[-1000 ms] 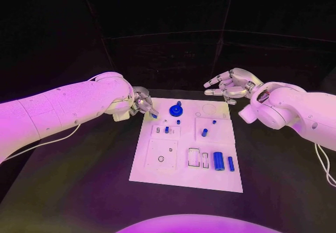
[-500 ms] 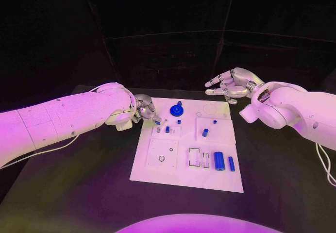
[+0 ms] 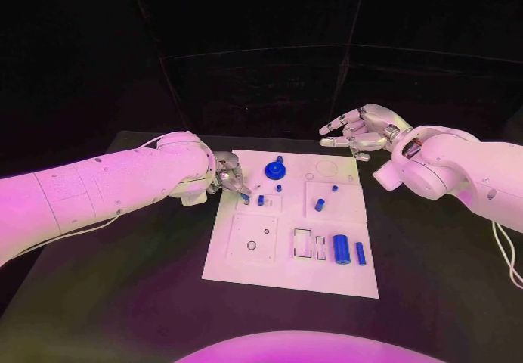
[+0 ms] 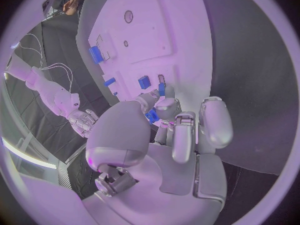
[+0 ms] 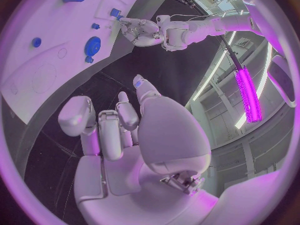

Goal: Assemble the parts on the task board

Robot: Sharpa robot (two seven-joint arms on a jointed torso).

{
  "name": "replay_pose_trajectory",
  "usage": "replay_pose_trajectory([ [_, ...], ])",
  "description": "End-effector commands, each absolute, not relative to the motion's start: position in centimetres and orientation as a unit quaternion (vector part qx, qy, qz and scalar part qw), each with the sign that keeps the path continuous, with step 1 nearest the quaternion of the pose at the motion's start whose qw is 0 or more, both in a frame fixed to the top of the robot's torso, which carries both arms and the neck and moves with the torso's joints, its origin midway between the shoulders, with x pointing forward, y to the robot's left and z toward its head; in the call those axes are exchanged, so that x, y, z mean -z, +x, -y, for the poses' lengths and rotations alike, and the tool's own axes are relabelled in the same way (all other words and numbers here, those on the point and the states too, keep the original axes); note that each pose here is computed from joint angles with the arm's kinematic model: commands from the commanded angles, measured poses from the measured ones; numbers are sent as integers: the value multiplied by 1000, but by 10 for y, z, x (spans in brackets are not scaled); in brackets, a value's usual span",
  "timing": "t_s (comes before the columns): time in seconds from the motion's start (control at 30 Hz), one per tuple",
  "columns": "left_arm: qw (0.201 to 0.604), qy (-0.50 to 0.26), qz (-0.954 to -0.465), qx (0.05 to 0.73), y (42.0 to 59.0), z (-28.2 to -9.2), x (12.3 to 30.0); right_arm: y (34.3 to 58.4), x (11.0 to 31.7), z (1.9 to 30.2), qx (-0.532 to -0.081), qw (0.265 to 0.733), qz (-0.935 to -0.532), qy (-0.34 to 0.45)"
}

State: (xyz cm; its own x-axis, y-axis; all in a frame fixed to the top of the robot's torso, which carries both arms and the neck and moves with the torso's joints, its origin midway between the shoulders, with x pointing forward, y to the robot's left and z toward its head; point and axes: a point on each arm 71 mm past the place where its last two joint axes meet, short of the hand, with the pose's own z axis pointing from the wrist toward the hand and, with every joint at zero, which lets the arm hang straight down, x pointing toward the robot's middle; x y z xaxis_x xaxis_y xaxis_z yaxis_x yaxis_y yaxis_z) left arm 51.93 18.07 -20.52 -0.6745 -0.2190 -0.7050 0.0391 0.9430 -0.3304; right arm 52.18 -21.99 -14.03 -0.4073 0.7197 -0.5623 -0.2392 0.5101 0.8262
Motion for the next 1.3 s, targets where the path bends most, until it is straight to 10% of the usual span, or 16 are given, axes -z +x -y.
replay_pose_trajectory([
  [0.03,392,-29,-908,143,518,-180,207,522,139,219,-466,515,-700,167],
  [1.3,368,-10,-920,135,515,-176,211,522,139,217,-468,513,-701,166],
])
